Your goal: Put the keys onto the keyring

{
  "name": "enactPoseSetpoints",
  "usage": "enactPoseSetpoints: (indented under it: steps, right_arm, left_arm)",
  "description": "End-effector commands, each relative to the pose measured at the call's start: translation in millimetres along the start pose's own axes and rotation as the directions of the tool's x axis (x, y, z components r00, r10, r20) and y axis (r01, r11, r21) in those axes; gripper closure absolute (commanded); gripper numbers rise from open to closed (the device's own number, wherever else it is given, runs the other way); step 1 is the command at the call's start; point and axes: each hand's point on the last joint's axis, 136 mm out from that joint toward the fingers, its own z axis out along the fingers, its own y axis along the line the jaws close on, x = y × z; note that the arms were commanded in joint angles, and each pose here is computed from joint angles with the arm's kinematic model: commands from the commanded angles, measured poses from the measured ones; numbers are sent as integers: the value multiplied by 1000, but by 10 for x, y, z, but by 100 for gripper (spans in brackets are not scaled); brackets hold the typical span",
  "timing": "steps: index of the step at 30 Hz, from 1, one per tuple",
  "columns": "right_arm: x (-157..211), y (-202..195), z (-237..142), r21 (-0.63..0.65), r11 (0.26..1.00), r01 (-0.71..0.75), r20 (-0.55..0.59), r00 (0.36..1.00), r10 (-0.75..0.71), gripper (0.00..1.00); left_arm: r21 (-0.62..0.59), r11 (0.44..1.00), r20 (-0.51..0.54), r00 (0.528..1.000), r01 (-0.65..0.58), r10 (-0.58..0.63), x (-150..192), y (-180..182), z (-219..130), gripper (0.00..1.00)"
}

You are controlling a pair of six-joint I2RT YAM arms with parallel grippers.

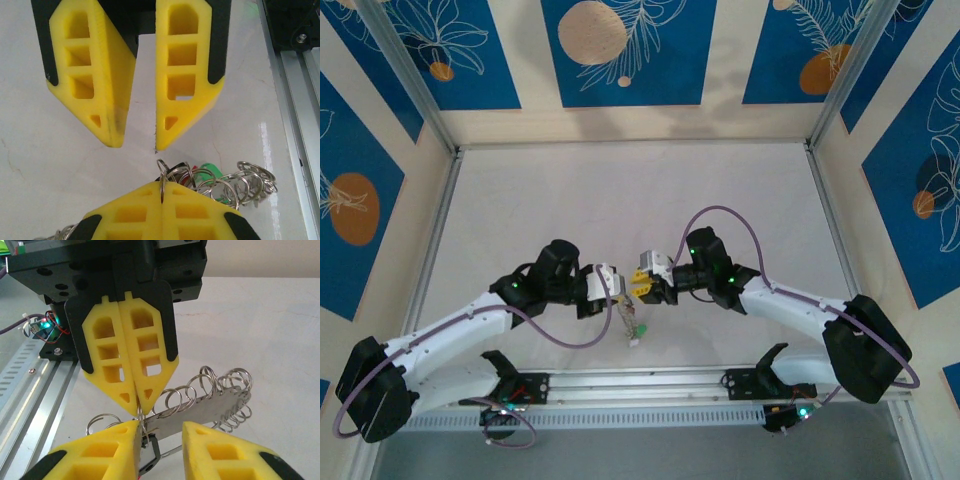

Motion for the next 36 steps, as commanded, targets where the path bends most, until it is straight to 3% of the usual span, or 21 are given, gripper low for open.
enactPoseSetpoints:
  steps: [1,11,19,26,34,36]
  right_arm:
    - [-33,80,-10,-63,998,-10,5,1000,10,68]
    - [32,131,68,-126,990,-57,-21,998,55,70]
    - [65,120,129,-145,986,-77,-29,997,73,82]
    - [105,129,129,-145,986,-87,-34,996,83,100]
    - [95,172,151,-174,980,-97,-35,995,92,99]
    - [57,174,154,-168,982,-90,-22,996,87,91]
  left_arm:
    - [-3,998,62,996,-65,65,-226,10,-87,100]
    - [-4,996,75,993,-87,87,-261,0,-101,100]
    - [-4,995,96,990,-103,103,-299,-25,-126,100]
    - [-23,993,98,989,-111,113,-303,-19,-162,100]
    - [-40,993,138,984,-108,112,-368,-3,-174,100]
    - [-40,994,143,984,-103,108,-379,4,-167,100]
